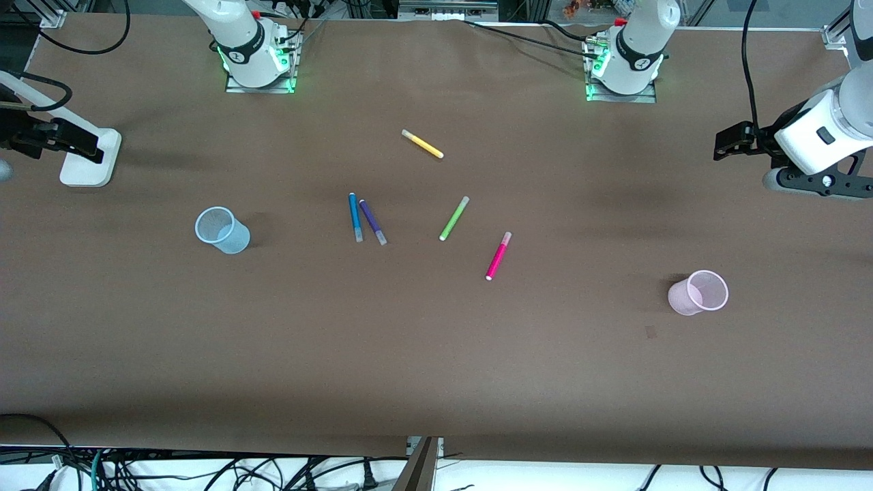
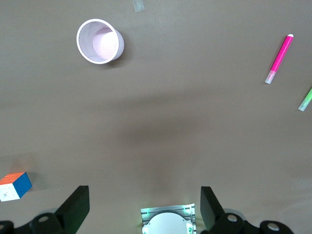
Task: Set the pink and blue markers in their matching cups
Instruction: 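Move the right gripper toward the blue marker while the left gripper reaches pink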
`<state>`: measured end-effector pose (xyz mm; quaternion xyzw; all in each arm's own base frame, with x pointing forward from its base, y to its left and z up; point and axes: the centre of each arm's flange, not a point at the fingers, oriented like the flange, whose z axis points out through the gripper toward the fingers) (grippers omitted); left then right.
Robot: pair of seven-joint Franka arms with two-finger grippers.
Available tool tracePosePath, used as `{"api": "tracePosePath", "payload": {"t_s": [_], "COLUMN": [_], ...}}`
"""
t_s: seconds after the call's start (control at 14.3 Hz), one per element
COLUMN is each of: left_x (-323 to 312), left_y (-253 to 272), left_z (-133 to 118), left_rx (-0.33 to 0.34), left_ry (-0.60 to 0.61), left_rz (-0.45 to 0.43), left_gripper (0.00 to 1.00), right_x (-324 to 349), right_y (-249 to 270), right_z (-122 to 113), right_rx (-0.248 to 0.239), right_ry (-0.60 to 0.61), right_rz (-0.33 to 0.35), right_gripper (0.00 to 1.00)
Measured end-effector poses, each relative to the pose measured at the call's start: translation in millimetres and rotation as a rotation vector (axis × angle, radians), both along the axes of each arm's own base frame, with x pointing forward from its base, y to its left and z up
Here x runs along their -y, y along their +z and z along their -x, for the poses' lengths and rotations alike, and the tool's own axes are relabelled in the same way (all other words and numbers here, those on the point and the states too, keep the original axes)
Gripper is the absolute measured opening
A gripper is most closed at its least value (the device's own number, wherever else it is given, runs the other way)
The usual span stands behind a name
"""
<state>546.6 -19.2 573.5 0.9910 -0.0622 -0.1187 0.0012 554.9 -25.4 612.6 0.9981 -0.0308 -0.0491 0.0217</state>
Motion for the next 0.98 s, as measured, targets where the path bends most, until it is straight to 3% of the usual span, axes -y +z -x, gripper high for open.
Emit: {"api": "tracePosePath", "payload": {"t_s": [0.63,0.98], "left_x": [0,0], "left_y": [0,0], "left_z": [0,0], "left_rx": [0.0,0.0], "left_ry": [0.001,0.001], "left_rz": [0.0,0.0], "left_gripper": [1.0,1.0], "right_x": [-18,-73], "right_y": [-17,-61], "right_z": [-10,-30], "right_rx": [-0.018,-0.082], "right_ry": [0.023,0.114], "right_rz": [-0.046,-0.046], "right_gripper": [1.0,1.0]}}
